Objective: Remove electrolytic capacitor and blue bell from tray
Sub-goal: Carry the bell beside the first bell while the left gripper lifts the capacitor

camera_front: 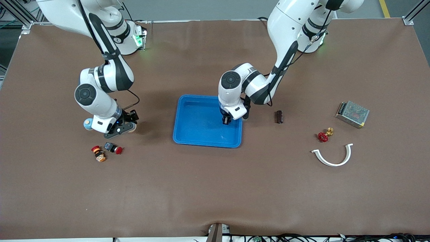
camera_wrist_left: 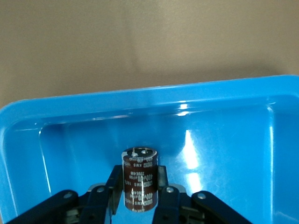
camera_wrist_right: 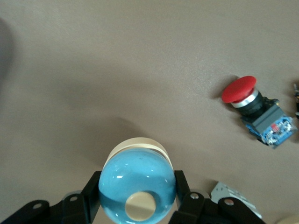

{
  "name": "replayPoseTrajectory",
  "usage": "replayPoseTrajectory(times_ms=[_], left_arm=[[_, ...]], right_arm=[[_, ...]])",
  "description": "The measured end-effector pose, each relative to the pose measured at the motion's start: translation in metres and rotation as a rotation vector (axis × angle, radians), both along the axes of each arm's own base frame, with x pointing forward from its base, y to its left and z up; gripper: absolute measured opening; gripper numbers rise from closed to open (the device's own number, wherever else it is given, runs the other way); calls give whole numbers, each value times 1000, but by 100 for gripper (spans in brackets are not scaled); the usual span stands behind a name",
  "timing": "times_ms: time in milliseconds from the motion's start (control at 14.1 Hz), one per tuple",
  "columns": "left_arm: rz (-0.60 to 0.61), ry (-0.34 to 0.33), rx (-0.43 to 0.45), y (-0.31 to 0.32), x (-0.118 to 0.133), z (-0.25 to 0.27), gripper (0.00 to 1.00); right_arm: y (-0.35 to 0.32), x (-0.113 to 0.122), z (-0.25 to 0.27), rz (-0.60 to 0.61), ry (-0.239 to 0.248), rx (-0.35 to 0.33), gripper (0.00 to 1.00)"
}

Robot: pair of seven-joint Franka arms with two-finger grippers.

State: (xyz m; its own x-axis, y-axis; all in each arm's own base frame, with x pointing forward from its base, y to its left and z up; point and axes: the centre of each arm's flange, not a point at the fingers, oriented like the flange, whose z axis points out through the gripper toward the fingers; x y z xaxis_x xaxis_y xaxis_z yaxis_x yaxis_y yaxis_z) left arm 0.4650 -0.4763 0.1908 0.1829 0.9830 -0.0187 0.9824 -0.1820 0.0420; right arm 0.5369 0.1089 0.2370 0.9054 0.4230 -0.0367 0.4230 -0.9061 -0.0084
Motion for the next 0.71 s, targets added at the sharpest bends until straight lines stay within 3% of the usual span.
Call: replayPoseTrajectory(times_ms=[426, 710], left_arm=[[-59, 14, 38, -5, 19, 27, 33], [-295, 36, 70, -8, 20, 44, 33]], right_arm=[[-14, -1, -38, 15, -8, -6, 66], [-13, -5, -46, 20, -10, -6, 66]])
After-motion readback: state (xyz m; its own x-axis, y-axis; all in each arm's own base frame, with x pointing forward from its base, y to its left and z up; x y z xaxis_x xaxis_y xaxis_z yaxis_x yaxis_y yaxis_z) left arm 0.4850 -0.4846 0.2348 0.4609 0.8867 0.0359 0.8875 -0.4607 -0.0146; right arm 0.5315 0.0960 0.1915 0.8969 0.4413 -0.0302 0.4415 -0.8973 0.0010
